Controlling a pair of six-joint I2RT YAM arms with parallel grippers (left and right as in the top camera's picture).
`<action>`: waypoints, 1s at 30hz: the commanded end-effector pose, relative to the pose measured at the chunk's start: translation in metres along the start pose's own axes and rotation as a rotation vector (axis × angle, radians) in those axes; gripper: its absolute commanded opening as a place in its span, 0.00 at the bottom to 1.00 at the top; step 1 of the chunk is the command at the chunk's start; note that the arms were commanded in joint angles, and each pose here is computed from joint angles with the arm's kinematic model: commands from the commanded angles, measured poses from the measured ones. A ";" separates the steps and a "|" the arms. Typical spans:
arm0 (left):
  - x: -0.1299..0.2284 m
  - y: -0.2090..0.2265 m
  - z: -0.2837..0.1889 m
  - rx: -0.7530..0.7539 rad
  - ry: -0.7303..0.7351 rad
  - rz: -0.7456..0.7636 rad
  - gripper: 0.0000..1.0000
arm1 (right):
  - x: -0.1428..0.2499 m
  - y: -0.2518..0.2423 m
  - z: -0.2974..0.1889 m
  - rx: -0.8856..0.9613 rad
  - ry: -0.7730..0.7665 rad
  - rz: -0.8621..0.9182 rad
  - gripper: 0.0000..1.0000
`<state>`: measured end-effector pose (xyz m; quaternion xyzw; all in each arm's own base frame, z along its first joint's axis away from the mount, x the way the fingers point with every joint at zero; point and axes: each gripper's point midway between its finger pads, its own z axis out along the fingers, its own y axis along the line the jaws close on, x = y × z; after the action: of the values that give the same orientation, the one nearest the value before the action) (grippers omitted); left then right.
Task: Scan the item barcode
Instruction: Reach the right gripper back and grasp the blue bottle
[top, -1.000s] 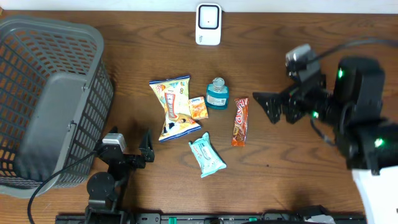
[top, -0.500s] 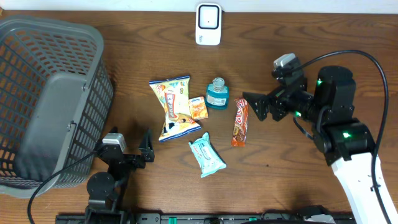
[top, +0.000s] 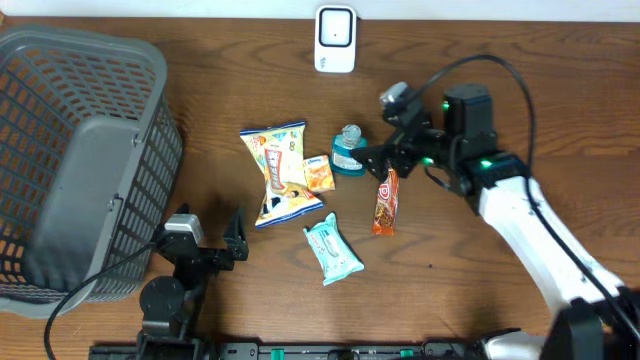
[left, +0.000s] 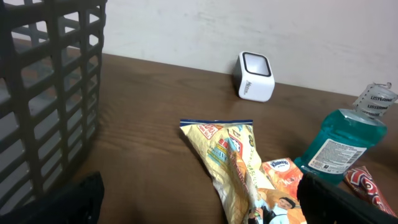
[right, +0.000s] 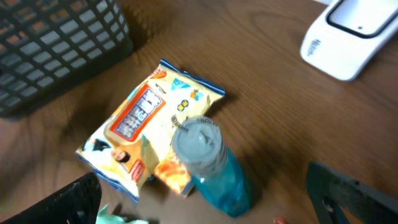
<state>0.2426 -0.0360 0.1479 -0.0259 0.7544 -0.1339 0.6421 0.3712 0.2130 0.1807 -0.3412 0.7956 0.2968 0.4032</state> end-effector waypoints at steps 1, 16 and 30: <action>0.016 0.004 0.002 -0.007 0.040 -0.020 0.98 | 0.002 0.006 0.014 -0.037 -0.004 -0.036 0.99; 0.016 0.004 0.002 -0.007 0.040 -0.020 0.98 | 0.026 -0.007 0.067 -0.047 0.008 -0.060 0.99; 0.016 0.004 0.002 -0.007 0.040 -0.020 0.98 | 0.033 -0.013 0.076 0.011 0.035 -0.133 0.96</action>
<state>0.2426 -0.0360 0.1479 -0.0259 0.7544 -0.1339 0.6421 0.4028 0.2462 0.1149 -0.3756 0.7885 0.2682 0.4065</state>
